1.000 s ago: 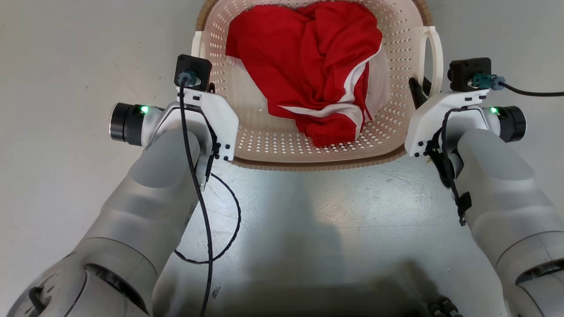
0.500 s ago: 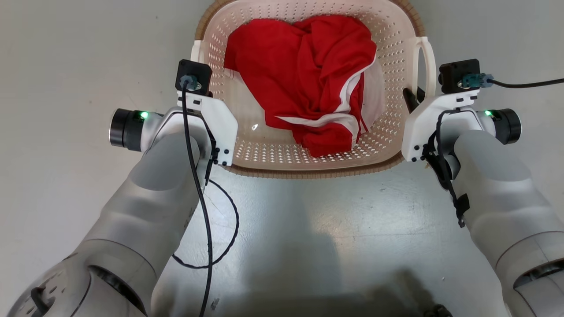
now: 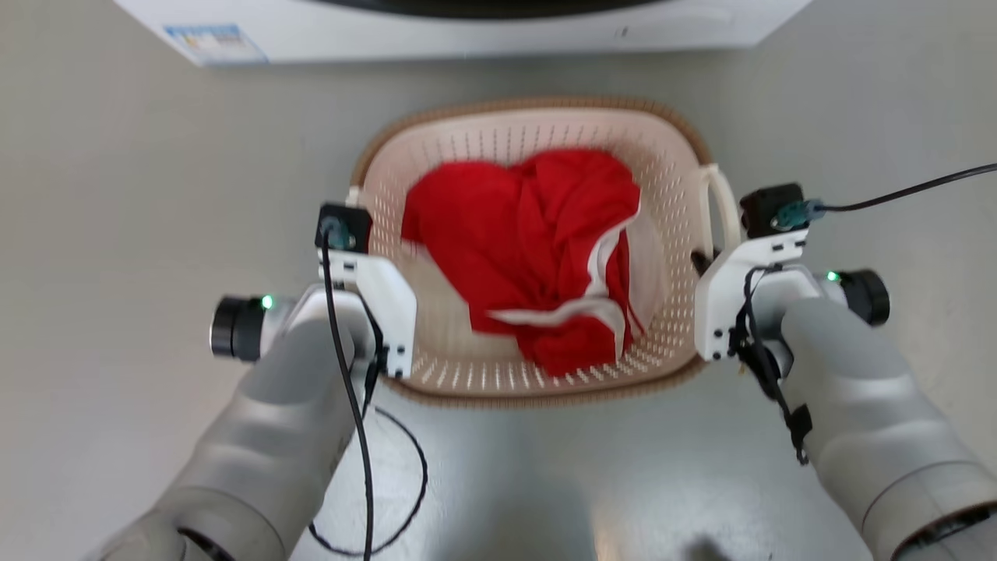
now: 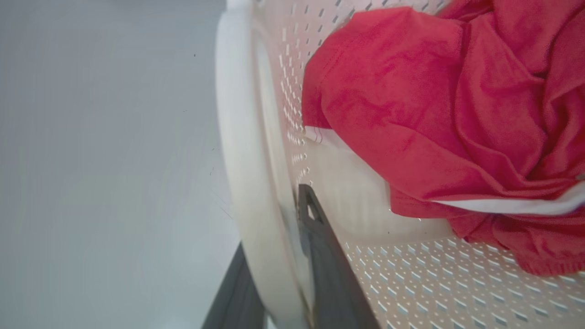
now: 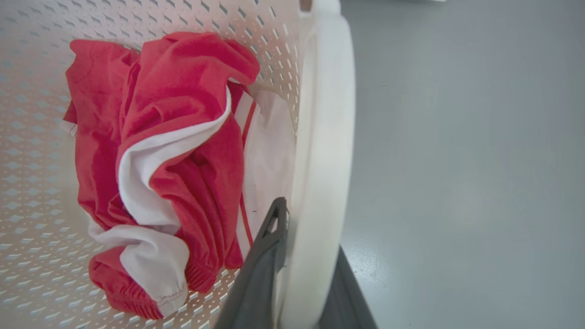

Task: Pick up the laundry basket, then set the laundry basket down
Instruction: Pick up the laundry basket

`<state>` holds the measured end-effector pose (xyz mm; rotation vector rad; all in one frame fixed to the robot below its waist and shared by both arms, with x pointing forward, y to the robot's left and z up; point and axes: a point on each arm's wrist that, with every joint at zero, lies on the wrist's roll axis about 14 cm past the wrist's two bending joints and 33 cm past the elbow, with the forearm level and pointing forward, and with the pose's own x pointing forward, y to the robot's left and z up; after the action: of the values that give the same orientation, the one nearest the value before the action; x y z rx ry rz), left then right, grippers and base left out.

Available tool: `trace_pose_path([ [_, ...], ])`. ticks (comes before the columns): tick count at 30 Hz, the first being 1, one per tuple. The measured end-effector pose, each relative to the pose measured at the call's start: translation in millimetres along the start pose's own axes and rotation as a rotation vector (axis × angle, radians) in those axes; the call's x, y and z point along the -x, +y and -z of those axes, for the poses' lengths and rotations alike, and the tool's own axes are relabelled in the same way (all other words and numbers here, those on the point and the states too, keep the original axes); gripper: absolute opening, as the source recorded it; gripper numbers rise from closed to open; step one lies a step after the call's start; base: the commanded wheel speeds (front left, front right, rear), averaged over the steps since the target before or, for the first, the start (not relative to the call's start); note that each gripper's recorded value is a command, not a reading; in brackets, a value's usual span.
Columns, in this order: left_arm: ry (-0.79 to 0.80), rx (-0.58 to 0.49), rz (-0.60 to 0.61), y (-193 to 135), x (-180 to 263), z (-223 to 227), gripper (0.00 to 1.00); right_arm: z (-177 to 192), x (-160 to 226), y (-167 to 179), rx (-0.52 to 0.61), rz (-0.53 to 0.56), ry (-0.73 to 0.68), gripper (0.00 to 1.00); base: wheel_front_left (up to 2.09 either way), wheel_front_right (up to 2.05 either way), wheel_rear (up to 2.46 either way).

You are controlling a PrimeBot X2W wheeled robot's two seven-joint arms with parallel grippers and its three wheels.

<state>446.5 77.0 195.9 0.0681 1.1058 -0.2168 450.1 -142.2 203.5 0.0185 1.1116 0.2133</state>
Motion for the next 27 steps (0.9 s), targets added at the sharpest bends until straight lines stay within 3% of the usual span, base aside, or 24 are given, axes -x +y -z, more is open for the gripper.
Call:
trace_pose_path([
  [27,0.040,-0.027,0.039,-39.1,129.3,60.8,0.00,57.3,134.1,25.3,0.021,0.009,0.024,0.00,0.00,0.00,0.00],
])
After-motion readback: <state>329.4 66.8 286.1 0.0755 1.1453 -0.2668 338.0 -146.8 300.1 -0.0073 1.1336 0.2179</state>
